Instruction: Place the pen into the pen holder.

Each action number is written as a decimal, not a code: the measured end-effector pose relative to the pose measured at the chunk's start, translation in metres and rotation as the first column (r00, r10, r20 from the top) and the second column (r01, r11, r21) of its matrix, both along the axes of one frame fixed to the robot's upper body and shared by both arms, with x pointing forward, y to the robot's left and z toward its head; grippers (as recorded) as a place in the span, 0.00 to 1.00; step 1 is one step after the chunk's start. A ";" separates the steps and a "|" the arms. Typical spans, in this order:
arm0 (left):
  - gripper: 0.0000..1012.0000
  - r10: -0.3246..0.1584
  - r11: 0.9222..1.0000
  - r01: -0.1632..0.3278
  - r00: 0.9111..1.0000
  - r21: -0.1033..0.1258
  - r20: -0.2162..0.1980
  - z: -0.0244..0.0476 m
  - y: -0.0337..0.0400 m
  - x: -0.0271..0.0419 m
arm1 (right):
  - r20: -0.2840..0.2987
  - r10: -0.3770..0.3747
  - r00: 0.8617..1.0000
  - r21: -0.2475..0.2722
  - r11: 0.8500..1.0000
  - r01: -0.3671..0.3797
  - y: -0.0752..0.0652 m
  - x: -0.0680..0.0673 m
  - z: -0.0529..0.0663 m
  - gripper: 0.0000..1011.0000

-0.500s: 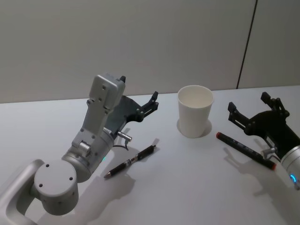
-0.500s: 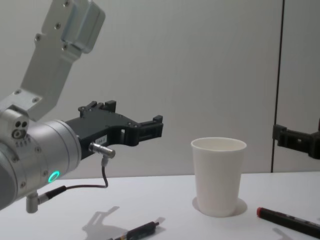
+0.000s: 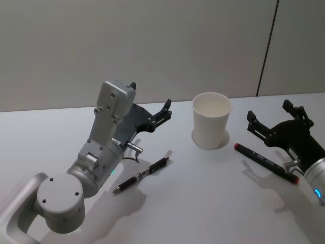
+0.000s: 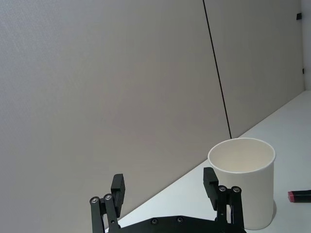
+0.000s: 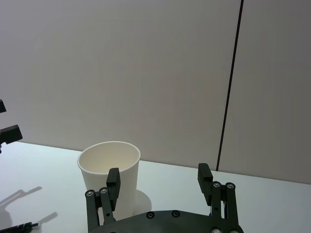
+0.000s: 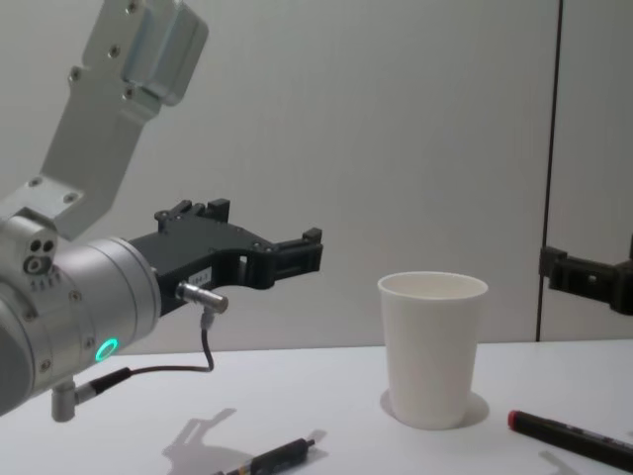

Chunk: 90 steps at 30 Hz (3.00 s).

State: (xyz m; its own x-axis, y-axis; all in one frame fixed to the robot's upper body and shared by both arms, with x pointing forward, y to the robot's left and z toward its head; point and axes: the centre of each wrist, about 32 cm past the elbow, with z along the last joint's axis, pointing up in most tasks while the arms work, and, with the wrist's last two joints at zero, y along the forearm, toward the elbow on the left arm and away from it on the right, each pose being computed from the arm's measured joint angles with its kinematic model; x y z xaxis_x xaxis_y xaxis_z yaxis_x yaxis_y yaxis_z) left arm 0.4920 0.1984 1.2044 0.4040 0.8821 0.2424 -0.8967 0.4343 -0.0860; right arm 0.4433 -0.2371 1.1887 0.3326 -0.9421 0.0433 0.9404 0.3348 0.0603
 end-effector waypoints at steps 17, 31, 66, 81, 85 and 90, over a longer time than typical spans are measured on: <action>0.99 0.000 1.000 0.000 1.000 0.000 0.000 0.0000 0.0000 0.0000 | 0.000 0.000 1.000 0.000 1.000 0.000 0.000 0.000 0.000 0.99; 0.99 0.000 1.000 0.000 1.000 0.000 0.000 0.0000 0.0000 0.0000 | 0.000 0.000 1.000 0.000 1.000 0.000 0.000 0.000 0.000 0.99; 0.99 0.000 1.000 0.000 1.000 0.000 0.000 0.0000 0.0000 0.0000 | -0.006 0.012 1.000 -0.010 1.000 -0.012 -0.002 0.002 0.002 0.99; 0.99 0.000 1.000 0.000 1.000 0.000 0.000 0.0000 0.0000 0.0000 | -0.040 0.109 0.993 -0.095 0.989 -0.112 -0.016 0.030 0.010 0.99; 0.99 0.000 1.000 0.000 1.000 0.000 0.000 0.0000 0.0000 0.0000 | -0.060 0.132 0.989 -0.110 0.984 -0.138 -0.019 0.038 0.011 0.99; 0.99 0.000 1.000 0.000 1.000 0.000 0.000 0.0000 0.0000 0.0000 | -0.095 0.152 0.984 -0.119 0.980 -0.162 -0.023 0.048 0.014 0.99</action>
